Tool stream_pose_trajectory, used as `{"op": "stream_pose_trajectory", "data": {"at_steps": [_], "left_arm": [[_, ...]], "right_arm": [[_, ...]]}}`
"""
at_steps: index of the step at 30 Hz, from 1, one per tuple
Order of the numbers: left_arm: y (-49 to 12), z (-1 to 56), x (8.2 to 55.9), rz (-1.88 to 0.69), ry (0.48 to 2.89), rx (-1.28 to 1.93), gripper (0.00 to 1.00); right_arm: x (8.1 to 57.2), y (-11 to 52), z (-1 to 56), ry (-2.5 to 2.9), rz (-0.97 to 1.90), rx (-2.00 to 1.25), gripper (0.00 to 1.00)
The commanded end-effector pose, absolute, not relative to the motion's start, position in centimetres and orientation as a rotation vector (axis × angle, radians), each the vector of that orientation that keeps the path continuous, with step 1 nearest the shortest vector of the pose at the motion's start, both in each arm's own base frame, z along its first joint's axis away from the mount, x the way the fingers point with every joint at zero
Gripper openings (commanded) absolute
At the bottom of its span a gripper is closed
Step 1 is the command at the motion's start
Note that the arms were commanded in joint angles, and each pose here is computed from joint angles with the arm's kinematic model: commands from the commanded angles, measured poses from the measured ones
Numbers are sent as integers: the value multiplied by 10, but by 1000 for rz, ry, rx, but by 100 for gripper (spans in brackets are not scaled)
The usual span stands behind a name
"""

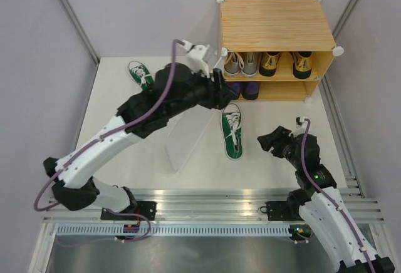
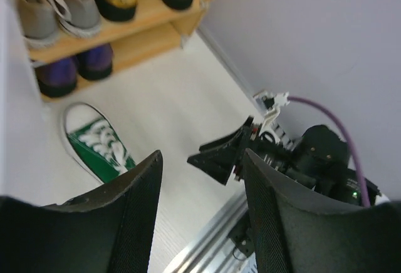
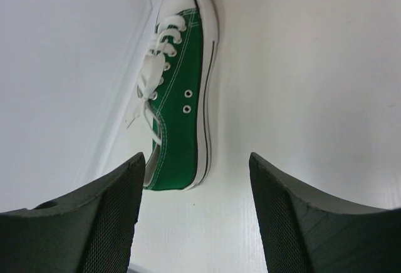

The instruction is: Place and organize the shoes in the shoe cabinet

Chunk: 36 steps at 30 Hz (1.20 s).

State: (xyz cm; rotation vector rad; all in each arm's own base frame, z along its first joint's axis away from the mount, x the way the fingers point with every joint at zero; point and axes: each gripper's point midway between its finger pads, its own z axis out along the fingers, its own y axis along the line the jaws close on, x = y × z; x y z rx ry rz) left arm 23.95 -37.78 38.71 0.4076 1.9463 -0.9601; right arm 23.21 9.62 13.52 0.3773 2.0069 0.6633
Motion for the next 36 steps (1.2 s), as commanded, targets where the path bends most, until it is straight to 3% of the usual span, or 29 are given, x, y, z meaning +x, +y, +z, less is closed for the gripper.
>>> {"op": "stream_pose_trajectory", "data": {"at_steps": [1, 6, 15, 23, 36], "left_arm": [[-318, 423, 256, -683, 1802, 391, 59], [-227, 411, 285, -362, 1824, 245, 68], [-126, 376, 287, -137, 1797, 23, 71], [-107, 314, 290, 1, 1857, 5, 72], [-113, 311, 288, -64, 1841, 4, 72]], "right_arm": [[241, 122, 161, 1930, 799, 262, 72], [245, 156, 139, 2056, 726, 135, 76], [263, 191, 114, 2131, 356, 97, 94], [285, 197, 89, 2192, 187, 116, 97], [304, 223, 34, 2252, 144, 40, 98]]}}
